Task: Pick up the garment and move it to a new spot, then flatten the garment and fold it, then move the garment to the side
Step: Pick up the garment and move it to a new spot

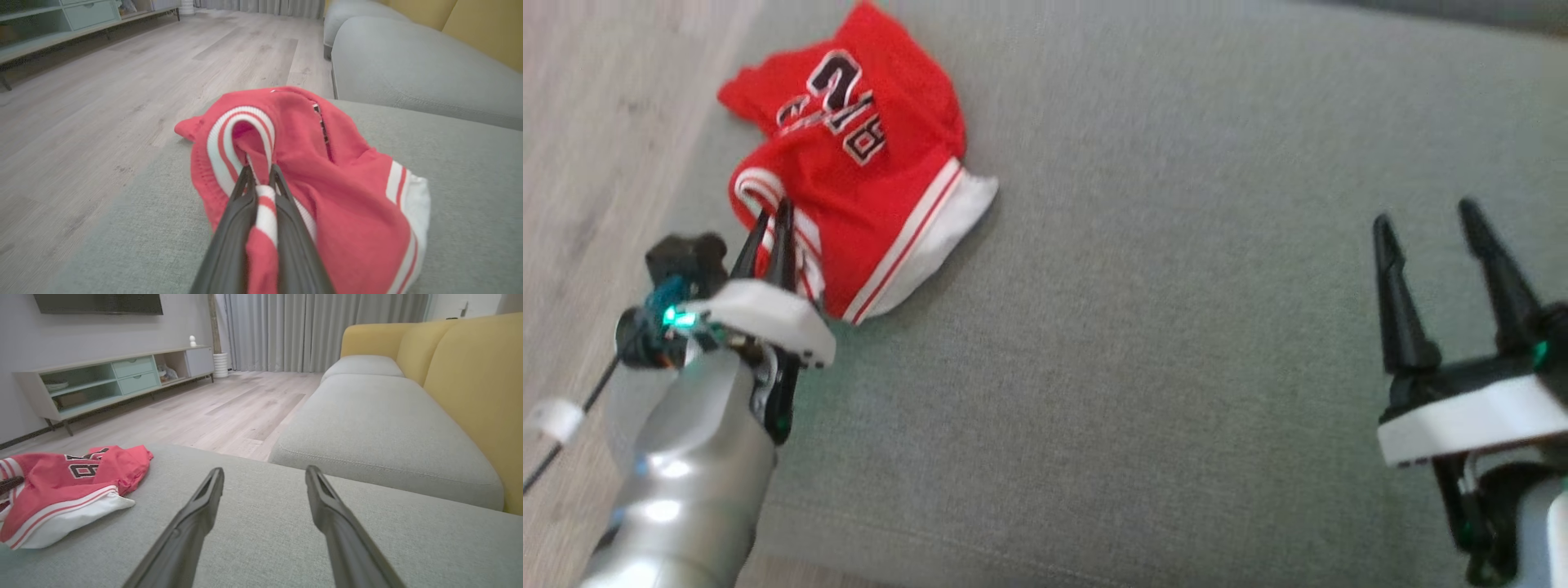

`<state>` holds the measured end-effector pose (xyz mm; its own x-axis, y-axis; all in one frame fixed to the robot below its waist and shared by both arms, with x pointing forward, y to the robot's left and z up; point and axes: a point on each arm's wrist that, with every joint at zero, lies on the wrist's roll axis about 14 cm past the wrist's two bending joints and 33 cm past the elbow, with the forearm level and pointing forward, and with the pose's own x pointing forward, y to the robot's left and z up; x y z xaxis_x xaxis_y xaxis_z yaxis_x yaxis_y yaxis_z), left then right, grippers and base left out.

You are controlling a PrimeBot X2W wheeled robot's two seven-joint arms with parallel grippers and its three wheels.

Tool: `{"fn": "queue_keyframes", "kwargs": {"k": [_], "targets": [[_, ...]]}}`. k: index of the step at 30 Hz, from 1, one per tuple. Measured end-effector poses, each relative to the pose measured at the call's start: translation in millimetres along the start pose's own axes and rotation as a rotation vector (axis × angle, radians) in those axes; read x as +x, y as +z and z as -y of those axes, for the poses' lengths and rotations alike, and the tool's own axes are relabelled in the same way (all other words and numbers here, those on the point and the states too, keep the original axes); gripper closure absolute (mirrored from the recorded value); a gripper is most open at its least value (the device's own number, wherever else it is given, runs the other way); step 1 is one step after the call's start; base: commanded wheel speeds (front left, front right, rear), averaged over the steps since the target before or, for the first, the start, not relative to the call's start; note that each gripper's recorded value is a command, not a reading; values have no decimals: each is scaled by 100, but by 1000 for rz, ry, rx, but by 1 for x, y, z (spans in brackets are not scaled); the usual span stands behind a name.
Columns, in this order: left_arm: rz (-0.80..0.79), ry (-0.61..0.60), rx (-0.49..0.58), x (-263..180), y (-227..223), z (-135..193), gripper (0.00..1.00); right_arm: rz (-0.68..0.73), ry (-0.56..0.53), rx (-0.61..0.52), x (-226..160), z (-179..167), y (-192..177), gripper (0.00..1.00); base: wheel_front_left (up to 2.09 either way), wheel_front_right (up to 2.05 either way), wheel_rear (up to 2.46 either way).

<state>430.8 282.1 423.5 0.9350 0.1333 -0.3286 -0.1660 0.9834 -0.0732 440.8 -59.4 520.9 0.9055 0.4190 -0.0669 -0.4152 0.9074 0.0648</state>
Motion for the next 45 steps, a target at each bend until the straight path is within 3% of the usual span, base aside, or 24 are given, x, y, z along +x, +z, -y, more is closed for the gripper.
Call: {"fn": "queue_keyframes", "kwargs": {"k": [6, 12, 15, 22, 30, 34, 37, 38, 39, 45], "targets": [[110, -22, 10, -33, 17, 6, 100, 37, -25, 0, -31, -4, 14, 0, 0, 0, 0], [121, -135, 4, -51, 15, 48, 100, 62, -80, 8, -56, 5, 22, 0, 0, 0, 0], [64, -279, -21, -59, 7, 98, 100, 68, -125, 20, -70, 16, 23, 0, 0, 0, 0], [-15, -605, 38, -75, -5, 216, 100, 65, -250, 49, -98, 50, 18, 0, 0, 0, 0], [15, -1032, 139, -107, 1, 353, 100, 52, -418, 77, -130, 93, 4, 0, 0, 0, 0], [-5, -1194, 161, -127, -10, 396, 100, 36, -495, 91, -144, 112, -6, 0, 0, 0, 0], [-76, -1271, 178, -140, -36, 410, 100, 7, -536, 98, -151, 121, -17, 0, 0, 0, 0], [-100, -1284, 184, -141, -45, 412, 55, -2, -547, 98, -153, 123, -20, 0, 0, 0, 0], [-118, -1295, 188, -142, -52, 413, 0, -10, -555, 98, -154, 125, -23, 0, 0, 0, 0], [-68, -1314, 177, -145, -53, 412, 0, -26, -569, 101, -155, 130, -30, 0, 0, 0, 0]]}}
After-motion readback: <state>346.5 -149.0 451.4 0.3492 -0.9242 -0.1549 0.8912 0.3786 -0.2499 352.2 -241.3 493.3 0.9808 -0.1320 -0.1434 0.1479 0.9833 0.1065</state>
